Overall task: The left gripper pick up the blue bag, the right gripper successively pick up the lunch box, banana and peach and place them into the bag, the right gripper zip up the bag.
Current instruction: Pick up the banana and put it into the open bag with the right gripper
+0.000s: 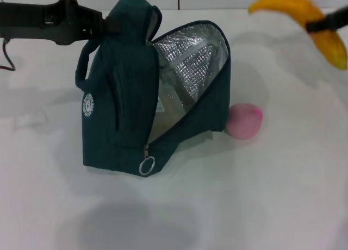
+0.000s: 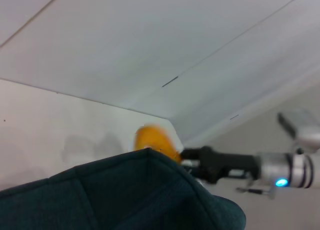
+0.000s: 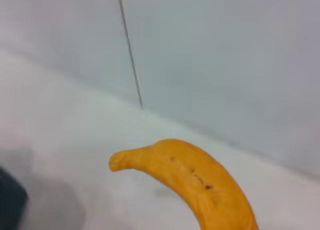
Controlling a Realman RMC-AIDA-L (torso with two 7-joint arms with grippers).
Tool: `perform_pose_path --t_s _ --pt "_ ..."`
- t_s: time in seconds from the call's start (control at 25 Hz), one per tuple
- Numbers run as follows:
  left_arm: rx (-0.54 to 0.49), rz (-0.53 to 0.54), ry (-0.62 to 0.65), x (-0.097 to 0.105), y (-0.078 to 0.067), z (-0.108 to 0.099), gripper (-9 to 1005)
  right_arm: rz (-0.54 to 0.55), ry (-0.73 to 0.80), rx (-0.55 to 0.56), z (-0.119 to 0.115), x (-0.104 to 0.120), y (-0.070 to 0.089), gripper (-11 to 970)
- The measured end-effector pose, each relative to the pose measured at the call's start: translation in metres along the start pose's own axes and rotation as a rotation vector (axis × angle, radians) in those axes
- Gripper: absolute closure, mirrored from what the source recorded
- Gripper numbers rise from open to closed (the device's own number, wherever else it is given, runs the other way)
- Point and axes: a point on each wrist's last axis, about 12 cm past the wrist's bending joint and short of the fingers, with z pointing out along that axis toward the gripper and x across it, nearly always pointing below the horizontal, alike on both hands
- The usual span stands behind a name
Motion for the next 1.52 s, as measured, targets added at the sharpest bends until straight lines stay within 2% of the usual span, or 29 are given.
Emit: perform_pose_path --t_s 0.2,0.36,0.56,0.76,0.96,1.16,1.52 --pt "-0.003 -0.007 0.001 0.003 0.002 -0.001 965 0.051 -0.208 -0.135 -0.027 -0.013 0.006 548" --pt "0.000 -0.001 0.008 0.002 0.001 0.001 965 0.036 -0.351 -0.289 -0.029 -0.024 0.022 548" --pt "0.001 0.003 0.009 0.002 0.001 0.002 965 -0.014 -0.454 -0.459 -0.011 -0.041 0.057 548" --pt "0.004 0.004 0.011 0.002 0.000 0.004 964 -0.078 -0.504 -0.558 0.012 -0.052 0.091 547" --pt "0.006 0.011 0.006 0.003 0.001 0.004 964 -0.093 -0.489 -0.608 0.039 -0.045 0.110 547" --pt "0.007 0.012 0.004 0.003 0.001 0.003 964 -0.091 -0.437 -0.610 0.052 -0.028 0.113 548" --pt "0.000 0.006 -0.011 0.003 0.002 0.001 965 -0.066 -0.412 -0.566 0.050 0.006 0.093 548"
